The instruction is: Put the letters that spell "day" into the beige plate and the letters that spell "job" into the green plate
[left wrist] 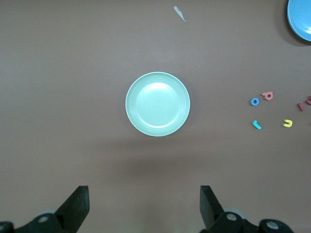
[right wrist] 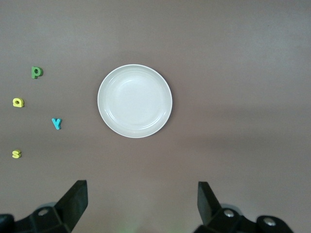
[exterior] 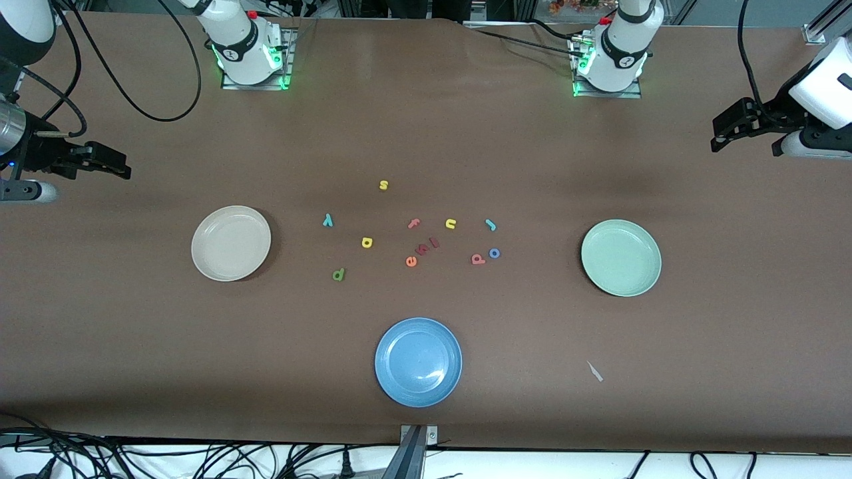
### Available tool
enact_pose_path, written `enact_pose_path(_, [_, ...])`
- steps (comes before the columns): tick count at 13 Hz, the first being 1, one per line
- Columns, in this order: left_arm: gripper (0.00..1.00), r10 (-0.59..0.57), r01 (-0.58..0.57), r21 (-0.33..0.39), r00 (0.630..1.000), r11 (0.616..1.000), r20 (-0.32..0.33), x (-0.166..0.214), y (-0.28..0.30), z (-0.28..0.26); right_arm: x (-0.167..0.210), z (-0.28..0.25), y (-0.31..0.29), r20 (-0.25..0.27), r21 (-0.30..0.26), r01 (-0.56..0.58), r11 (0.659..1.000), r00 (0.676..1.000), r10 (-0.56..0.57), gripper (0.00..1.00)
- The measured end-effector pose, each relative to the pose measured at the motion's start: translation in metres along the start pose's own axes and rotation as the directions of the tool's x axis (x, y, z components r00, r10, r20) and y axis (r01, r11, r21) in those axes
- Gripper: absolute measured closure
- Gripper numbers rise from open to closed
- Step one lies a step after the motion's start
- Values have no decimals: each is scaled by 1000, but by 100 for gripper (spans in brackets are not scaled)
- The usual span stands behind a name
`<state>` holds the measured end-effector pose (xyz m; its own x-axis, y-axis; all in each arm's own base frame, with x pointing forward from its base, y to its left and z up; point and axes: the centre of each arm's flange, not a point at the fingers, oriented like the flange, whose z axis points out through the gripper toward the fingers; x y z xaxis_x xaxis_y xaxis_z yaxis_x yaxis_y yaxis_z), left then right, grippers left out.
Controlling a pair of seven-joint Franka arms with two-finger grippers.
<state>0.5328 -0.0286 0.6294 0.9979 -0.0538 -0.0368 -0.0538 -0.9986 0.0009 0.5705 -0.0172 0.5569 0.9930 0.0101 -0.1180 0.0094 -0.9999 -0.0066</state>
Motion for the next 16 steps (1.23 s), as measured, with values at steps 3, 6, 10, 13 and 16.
enact_pose_path(3, [0, 0, 0, 0, 1000, 1000, 0, 0, 0, 0, 0, 0, 0, 0, 0, 0, 1000, 1000, 0, 0])
enact_pose_path(6, [0, 0, 0, 0, 1000, 1000, 0, 0, 0, 0, 0, 0, 0, 0, 0, 0, 1000, 1000, 0, 0])
enact_pose_path(10, [0, 0, 0, 0, 1000, 1000, 0, 0, 0, 0, 0, 0, 0, 0, 0, 0, 1000, 1000, 0, 0])
enact_pose_path(13, [0, 0, 0, 0, 1000, 1000, 0, 0, 0, 0, 0, 0, 0, 0, 0, 0, 1000, 1000, 0, 0])
enact_pose_path(16, [0, -7, 7, -1, 1000, 1000, 0, 0, -4, 0, 0, 0, 0, 0, 0, 0, 1000, 1000, 0, 0])
